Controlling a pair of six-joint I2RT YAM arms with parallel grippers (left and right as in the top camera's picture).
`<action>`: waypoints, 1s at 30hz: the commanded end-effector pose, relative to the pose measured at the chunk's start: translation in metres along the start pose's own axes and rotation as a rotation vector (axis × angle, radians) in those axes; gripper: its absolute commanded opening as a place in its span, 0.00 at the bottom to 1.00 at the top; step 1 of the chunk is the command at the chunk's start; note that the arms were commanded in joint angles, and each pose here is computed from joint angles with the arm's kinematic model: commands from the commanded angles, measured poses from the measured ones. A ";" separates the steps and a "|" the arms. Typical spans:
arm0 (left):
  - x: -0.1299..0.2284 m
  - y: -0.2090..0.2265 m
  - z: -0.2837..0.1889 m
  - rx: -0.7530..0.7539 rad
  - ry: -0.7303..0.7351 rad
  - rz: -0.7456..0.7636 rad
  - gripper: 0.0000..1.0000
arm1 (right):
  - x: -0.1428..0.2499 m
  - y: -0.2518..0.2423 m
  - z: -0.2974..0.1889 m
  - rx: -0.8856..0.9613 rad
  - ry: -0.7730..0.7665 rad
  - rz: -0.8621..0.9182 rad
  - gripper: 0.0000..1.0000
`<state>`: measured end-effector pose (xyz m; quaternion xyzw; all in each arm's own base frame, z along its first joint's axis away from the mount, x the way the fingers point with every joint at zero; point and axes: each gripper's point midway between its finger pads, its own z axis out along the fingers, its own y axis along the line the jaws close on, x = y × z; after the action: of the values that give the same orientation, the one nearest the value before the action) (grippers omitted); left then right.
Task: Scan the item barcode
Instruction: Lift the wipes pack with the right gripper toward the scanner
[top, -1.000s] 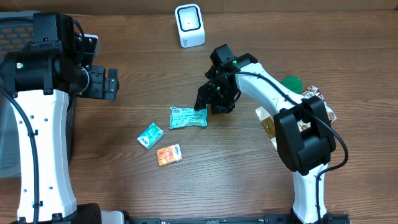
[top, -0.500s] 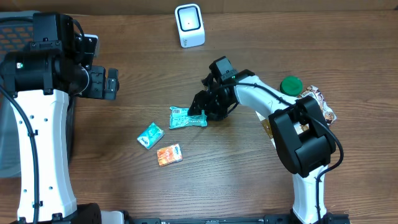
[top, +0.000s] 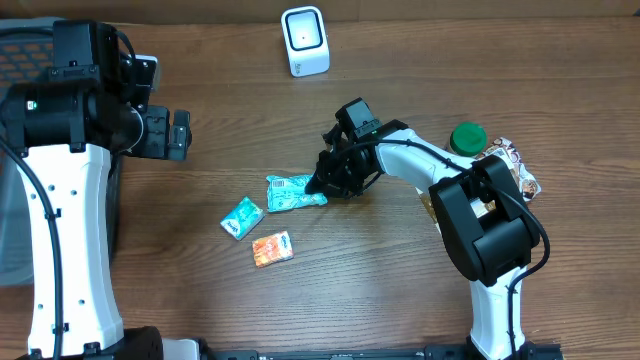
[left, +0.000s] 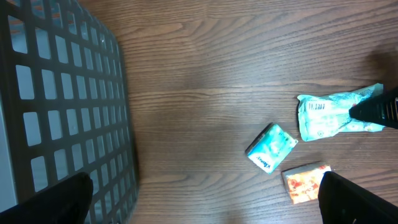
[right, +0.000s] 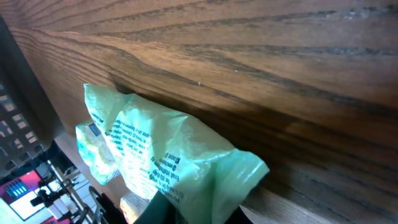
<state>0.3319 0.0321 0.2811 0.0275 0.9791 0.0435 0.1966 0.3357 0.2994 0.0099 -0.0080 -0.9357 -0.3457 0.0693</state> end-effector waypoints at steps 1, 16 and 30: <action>-0.002 0.000 -0.001 -0.002 -0.006 0.012 0.99 | -0.002 0.005 -0.013 -0.048 0.002 -0.047 0.09; -0.002 0.000 -0.001 -0.003 -0.006 0.011 0.99 | 0.006 0.117 -0.213 -0.336 -0.282 -0.370 0.09; -0.002 0.000 -0.001 -0.002 -0.006 0.013 1.00 | 0.055 0.119 -0.274 -0.186 -0.441 -0.475 0.09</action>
<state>0.3320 0.0321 0.2811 0.0277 0.9791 0.0435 0.1967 0.3242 0.2139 0.2869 0.1058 -0.8714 -0.4424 -0.1838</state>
